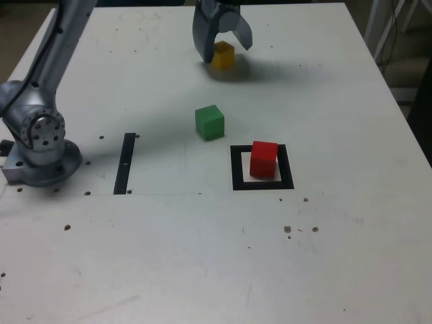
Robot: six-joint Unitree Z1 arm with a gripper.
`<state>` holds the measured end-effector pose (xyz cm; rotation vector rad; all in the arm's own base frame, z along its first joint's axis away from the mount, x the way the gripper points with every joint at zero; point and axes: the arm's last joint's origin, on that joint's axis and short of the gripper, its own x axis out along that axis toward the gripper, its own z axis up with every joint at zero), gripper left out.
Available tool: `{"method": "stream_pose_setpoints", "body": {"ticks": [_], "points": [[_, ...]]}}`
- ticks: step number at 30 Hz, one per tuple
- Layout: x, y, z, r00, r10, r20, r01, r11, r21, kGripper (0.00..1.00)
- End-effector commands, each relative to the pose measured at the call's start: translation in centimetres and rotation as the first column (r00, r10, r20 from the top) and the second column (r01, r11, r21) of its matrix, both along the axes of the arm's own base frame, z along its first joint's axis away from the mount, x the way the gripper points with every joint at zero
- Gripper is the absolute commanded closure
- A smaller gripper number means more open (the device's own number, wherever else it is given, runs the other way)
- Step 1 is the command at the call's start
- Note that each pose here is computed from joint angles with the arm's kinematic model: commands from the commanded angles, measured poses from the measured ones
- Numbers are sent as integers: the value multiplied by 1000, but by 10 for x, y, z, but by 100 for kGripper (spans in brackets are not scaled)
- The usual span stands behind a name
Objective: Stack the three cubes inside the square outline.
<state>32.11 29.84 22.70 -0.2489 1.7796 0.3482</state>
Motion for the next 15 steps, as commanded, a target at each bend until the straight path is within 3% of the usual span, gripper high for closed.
{"method": "stream_pose_setpoints", "body": {"ticks": [1, 8, 15], "points": [[0, 1, -5, 1000, 7, -10, -7, 1000, -6, 20], [-4, 5, -5, 999, 32, -9, -32, 999, -1, 32], [-5, 6, -6, 999, 43, 2, -43, 999, -17, 43]]}}
